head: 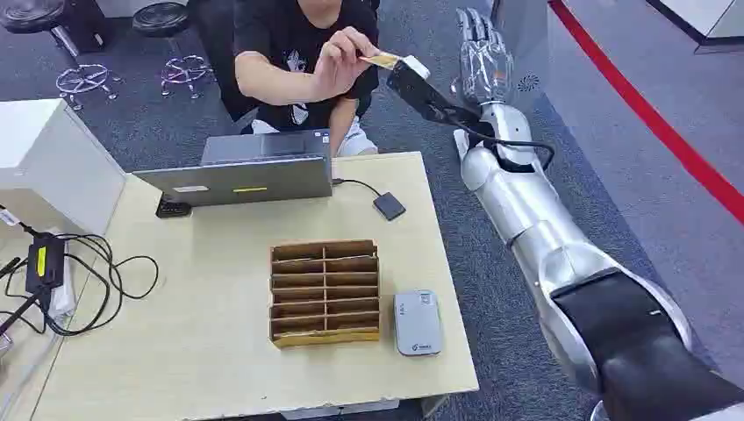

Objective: Pass the card to the sensor for recognition and then transmit it.

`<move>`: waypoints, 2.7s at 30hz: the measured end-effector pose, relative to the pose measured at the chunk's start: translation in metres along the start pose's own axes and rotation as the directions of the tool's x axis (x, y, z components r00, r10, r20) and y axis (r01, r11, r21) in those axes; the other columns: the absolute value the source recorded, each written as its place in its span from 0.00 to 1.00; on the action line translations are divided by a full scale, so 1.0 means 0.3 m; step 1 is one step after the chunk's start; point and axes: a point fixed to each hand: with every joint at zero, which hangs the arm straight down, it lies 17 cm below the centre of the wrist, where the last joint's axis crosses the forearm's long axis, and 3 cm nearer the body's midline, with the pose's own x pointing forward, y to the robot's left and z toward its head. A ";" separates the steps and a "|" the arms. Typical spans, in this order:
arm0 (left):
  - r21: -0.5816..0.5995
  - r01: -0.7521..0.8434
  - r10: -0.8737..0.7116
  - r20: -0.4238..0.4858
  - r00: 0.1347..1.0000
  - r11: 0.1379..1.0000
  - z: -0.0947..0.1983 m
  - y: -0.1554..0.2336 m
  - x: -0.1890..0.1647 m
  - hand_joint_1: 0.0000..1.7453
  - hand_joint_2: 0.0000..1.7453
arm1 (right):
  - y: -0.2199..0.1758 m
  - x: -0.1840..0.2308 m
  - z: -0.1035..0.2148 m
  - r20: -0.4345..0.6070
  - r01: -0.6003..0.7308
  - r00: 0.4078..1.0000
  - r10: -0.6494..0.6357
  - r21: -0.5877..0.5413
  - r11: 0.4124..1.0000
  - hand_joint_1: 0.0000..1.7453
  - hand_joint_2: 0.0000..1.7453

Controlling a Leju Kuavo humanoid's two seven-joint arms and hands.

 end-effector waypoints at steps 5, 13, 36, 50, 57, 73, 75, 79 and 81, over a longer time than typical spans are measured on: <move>0.004 0.007 -0.007 0.000 1.000 1.000 0.000 0.003 0.000 0.00 1.00 | 0.030 0.012 0.005 0.013 0.007 1.000 -0.007 0.019 1.000 0.96 1.00; 0.004 0.007 -0.007 -0.001 1.000 1.000 -0.001 0.002 -0.002 0.00 1.00 | 0.039 0.020 0.015 0.039 0.020 0.999 -0.021 0.010 1.000 0.99 1.00; 0.006 -0.097 0.097 0.009 0.995 0.995 -0.012 -0.031 -0.052 0.00 1.00 | 0.134 0.193 0.381 0.276 0.355 0.901 -0.334 -0.029 0.934 1.00 1.00; 0.016 -0.259 0.259 -0.004 0.966 0.966 -0.018 -0.038 -0.085 0.00 1.00 | 0.320 0.064 1.013 0.218 0.299 0.912 -0.346 0.224 0.928 1.00 1.00; 0.013 -0.264 0.264 -0.004 0.964 0.964 -0.018 -0.040 -0.085 0.00 1.00 | 0.498 -0.096 1.091 0.111 0.137 0.971 -0.213 0.474 0.870 1.00 1.00; 0.011 -0.263 0.263 -0.007 0.965 0.965 -0.017 -0.042 -0.086 0.00 1.00 | 0.686 -0.253 1.146 0.039 0.042 0.995 -0.093 0.681 0.731 1.00 1.00; 0.011 -0.264 0.264 -0.008 0.965 0.965 -0.017 -0.042 -0.086 0.00 1.00 | 0.697 -0.250 1.152 0.042 0.043 0.994 -0.100 0.695 0.718 1.00 1.00; 0.009 -0.266 0.266 -0.009 0.964 0.964 -0.017 -0.043 -0.087 0.00 1.00 | 0.706 -0.249 1.160 0.051 0.044 0.992 -0.114 0.712 0.701 1.00 1.00; 0.009 -0.267 0.267 -0.009 0.964 0.964 -0.017 -0.044 -0.087 0.00 1.00 | 0.703 -0.252 1.167 0.055 0.048 0.991 -0.126 0.717 0.695 1.00 1.00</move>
